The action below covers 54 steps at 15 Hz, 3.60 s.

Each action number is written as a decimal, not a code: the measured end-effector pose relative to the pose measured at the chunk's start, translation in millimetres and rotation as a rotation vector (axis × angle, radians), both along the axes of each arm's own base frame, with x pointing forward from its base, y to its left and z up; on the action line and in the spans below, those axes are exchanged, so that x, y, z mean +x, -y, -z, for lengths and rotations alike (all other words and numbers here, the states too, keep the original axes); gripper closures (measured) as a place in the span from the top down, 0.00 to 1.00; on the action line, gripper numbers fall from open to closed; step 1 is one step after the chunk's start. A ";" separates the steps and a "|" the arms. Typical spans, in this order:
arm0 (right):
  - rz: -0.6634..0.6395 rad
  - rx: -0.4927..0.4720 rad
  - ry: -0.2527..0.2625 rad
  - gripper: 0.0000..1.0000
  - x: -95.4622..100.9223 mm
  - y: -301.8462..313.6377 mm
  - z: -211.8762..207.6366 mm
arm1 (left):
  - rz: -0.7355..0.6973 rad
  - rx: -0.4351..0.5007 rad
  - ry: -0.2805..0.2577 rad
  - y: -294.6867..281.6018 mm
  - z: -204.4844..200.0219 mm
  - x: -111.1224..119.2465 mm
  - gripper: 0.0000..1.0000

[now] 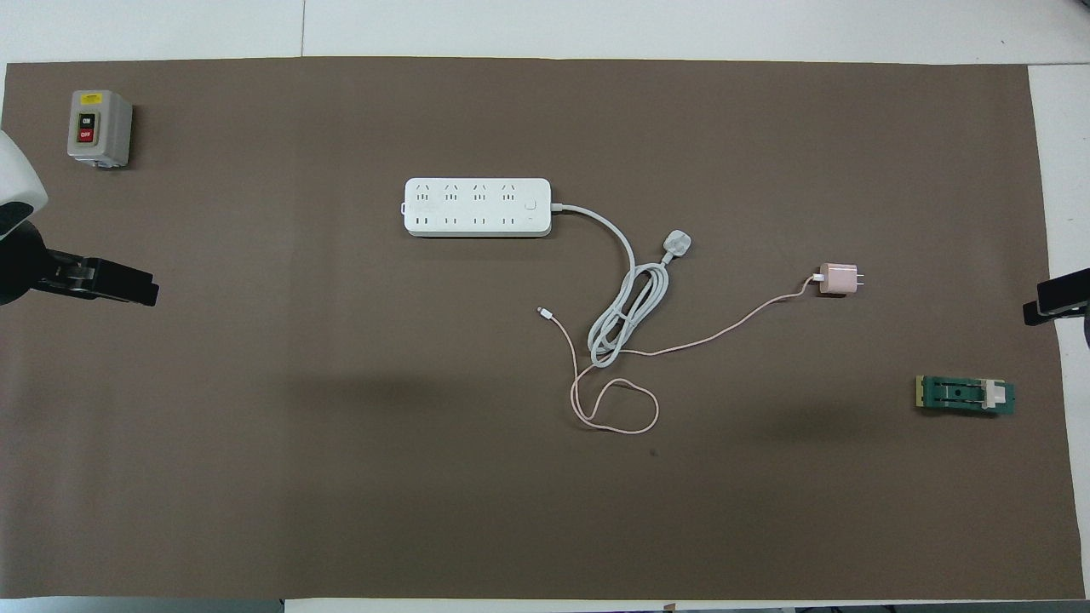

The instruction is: Plug charger into power strip

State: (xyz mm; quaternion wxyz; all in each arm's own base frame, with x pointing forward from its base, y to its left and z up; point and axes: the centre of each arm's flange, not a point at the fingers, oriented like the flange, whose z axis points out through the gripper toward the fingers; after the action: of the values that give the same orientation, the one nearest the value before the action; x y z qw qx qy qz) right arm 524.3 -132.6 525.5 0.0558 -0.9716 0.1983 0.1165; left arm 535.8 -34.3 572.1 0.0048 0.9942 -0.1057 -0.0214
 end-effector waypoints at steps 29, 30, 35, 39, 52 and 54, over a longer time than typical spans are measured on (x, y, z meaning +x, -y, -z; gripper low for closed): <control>1.018 0.394 -0.265 1.00 61.7 16.5 276.3 | -0.104 -0.902 -0.174 71.0 188.7 22.2 0.96; 1.022 0.396 -0.261 1.00 61.2 16.8 277.9 | -0.106 -0.959 -0.188 76.6 191.2 21.9 0.96; 1.031 0.419 -0.267 0.62 56.8 15.7 282.6 | -0.114 -1.253 -0.253 124.2 197.2 18.5 0.97; 0.986 0.437 -0.242 0.50 56.3 14.5 281.8 | -0.108 -1.477 -0.283 162.5 254.2 14.6 0.97; 0.938 0.427 -0.231 0.50 99.6 -106.8 193.3 | -0.180 -1.573 -0.206 199.3 285.9 23.8 0.99; 0.945 0.424 -0.233 0.50 105.8 -141.1 166.5 | -0.193 -1.562 -0.204 197.9 290.1 22.3 0.99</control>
State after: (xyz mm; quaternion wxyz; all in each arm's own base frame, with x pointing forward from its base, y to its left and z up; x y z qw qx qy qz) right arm 630.1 8.5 359.0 0.2749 -0.7243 0.5916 0.2232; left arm 558.2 -232.2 282.0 0.7125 0.7010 -0.0024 -0.0317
